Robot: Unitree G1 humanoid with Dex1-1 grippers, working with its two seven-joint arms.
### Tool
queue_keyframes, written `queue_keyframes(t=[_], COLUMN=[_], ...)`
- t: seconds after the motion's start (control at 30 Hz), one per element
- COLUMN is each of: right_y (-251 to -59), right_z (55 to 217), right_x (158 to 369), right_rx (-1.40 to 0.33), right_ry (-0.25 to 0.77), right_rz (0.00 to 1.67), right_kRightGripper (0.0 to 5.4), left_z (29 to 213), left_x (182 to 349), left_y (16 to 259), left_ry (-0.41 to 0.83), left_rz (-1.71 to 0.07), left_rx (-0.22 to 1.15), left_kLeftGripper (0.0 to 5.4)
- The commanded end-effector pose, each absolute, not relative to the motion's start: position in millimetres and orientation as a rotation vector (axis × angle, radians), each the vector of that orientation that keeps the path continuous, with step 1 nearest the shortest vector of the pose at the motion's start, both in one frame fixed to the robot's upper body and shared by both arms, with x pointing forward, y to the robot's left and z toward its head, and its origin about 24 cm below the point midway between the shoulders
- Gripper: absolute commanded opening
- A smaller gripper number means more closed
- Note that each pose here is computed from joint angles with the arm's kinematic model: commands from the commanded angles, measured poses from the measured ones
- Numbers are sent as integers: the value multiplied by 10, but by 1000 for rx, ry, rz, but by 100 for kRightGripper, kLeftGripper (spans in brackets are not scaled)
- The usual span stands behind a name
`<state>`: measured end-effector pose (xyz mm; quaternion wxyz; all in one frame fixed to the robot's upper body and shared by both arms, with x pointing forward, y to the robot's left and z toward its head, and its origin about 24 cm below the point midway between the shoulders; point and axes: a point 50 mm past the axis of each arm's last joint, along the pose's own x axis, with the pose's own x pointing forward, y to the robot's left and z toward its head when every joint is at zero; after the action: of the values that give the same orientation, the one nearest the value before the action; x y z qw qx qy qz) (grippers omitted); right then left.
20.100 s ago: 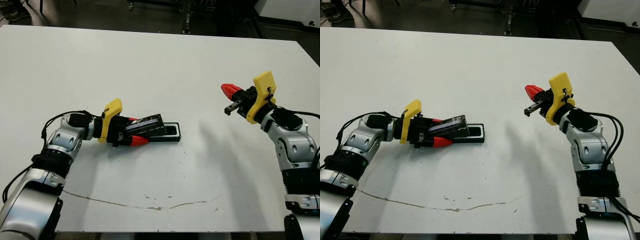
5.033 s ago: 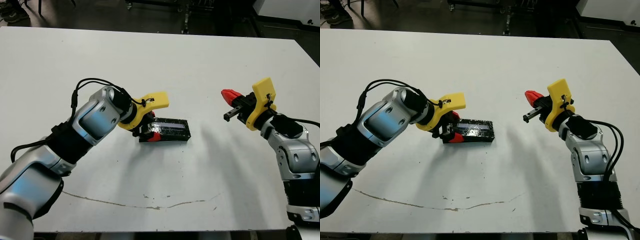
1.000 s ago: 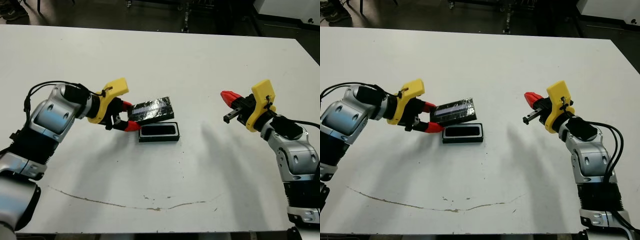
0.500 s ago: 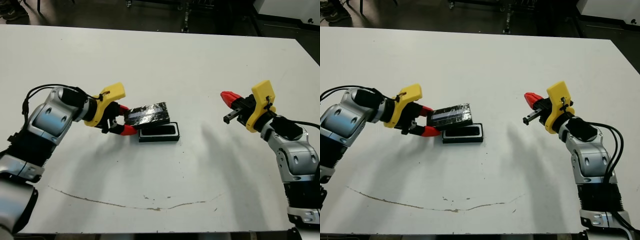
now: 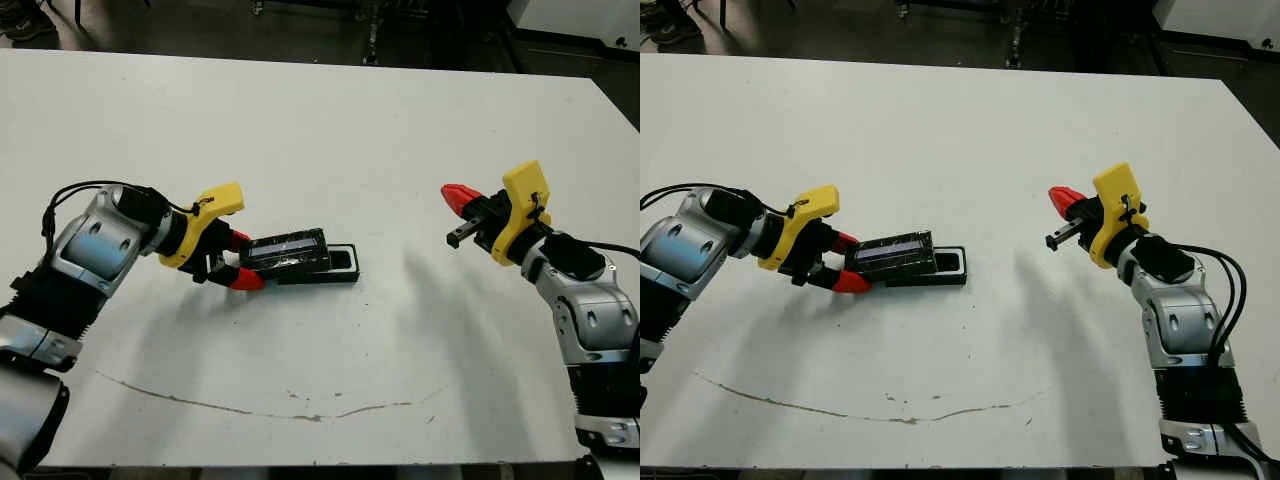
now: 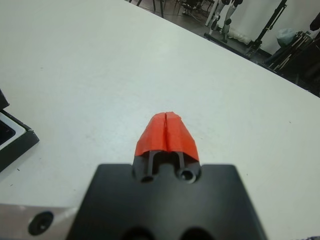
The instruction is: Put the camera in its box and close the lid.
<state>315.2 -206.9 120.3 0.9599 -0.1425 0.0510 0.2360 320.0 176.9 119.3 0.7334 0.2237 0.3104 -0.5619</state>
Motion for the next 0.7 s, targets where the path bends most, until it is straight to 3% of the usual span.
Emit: queue_keyframes(t=[0.03, 0.37, 0.7], right_y=[-2106, -2111, -2111], right_z=[1180, 1184, 1186], right_x=[3127, 3129, 3128], right_rx=[-299, -297, -304], right_ry=[122, 118, 112], right_rz=[469, 469, 473], right_kRightGripper=[0, 0, 0], left_z=[1056, 922, 964], left_x=[3128, 3124, 3169], left_y=[1795, 1677, 1522], left_ry=[732, 723, 714], left_rz=[-1246, -1197, -1200], left_rx=[496, 485, 520], left_kLeftGripper=[320, 319, 319])
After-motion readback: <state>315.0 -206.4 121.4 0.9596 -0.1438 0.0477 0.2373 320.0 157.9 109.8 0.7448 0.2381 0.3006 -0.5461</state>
